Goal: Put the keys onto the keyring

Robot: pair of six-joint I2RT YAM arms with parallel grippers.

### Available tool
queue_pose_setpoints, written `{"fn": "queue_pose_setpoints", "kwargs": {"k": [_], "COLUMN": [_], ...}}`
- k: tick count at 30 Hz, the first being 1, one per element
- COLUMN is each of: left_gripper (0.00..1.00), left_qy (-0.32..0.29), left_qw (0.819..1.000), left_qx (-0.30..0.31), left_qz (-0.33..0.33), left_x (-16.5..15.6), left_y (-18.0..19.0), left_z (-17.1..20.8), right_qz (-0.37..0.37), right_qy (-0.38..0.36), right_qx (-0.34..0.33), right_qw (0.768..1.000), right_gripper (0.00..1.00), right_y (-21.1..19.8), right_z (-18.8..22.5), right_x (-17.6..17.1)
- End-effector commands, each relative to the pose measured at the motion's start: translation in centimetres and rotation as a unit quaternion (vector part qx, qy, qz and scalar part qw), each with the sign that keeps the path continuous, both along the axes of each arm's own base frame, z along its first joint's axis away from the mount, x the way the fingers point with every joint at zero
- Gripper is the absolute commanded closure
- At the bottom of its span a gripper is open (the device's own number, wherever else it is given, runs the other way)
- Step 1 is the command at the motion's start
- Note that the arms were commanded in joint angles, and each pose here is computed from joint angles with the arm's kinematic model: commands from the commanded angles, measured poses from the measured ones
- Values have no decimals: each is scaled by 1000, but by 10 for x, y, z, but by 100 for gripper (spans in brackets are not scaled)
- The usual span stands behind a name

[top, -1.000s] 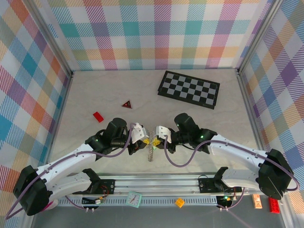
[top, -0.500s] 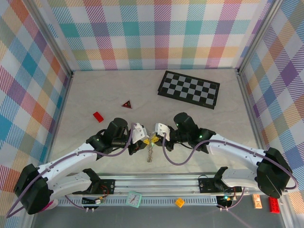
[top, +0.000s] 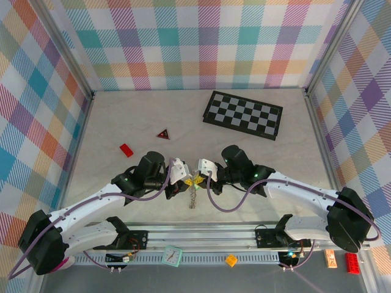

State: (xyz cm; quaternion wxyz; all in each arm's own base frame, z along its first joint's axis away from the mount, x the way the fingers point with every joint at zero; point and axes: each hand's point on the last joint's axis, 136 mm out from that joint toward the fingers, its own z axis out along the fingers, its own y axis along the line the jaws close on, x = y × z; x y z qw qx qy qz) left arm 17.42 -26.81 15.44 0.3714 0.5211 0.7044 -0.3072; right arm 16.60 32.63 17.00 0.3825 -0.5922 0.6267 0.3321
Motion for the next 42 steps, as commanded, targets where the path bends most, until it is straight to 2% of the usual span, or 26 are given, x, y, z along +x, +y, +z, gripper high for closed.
{"fn": "queue_pose_setpoints", "kwargs": {"k": [1, 13, 28, 42], "left_gripper": [100, 100, 100, 100], "left_qy": [-1, 3, -1, -36], "left_qw": [1000, 999, 999, 999], "left_qx": [-16, -17, -22, -10], "left_qz": [-25, -29, -31, 9], "left_x": [-6, -7, -9, 5], "left_y": [-8, -9, -9, -1], "left_z": [11, 11, 14, 13], "right_qz": [1, 0, -81, -161], "right_qy": [-15, -16, -13, 46], "right_qx": [28, 33, 6, 2], "right_qw": [999, 999, 997, 986], "right_gripper": [100, 100, 100, 100], "right_y": [9, 12, 7, -5], "right_z": [20, 21, 14, 11], "right_x": [4, 5, 28, 36]}}
